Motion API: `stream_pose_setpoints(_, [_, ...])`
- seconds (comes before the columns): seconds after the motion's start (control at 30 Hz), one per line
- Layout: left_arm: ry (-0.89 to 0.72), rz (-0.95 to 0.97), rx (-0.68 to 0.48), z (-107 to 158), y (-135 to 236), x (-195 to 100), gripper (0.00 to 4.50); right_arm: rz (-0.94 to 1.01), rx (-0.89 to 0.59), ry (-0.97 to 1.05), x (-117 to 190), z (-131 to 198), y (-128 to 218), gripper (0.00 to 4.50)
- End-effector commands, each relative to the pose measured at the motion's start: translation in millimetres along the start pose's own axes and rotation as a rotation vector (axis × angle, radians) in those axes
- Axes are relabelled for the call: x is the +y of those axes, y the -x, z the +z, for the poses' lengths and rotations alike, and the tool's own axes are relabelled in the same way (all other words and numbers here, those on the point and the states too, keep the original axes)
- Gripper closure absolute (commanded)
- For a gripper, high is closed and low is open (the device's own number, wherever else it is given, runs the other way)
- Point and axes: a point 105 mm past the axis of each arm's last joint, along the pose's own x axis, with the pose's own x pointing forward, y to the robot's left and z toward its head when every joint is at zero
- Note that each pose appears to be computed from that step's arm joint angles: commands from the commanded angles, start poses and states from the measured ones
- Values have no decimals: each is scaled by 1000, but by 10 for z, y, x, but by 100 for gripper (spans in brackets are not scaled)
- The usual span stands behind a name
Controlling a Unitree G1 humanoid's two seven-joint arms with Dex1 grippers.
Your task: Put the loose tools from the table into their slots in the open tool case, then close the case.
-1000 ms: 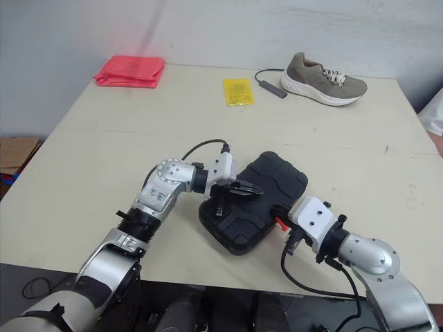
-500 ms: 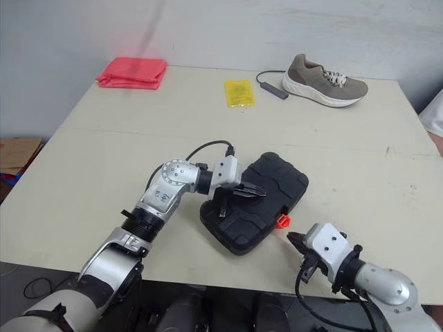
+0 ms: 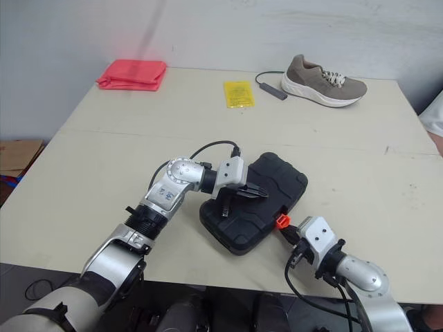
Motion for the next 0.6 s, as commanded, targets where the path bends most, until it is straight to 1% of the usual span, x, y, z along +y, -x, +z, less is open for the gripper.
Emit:
stream_pose_setpoints(0.03, [108,-35,134,-422,2,-173,448,14,-100,35,-1,241,-30,450])
stream_pose_setpoints(0.27, [121,-49,170,-532,21,-230,448,75,-164,32,72,509,7,450])
stream_pose_setpoints(0.4, [122,-55,177,-559,16,-243,448,99,-160,47,71,623,28,450])
stream_pose_setpoints(0.6, [127,-64,190,-606,32,-256,448,111,-139,76,10,683,55,450])
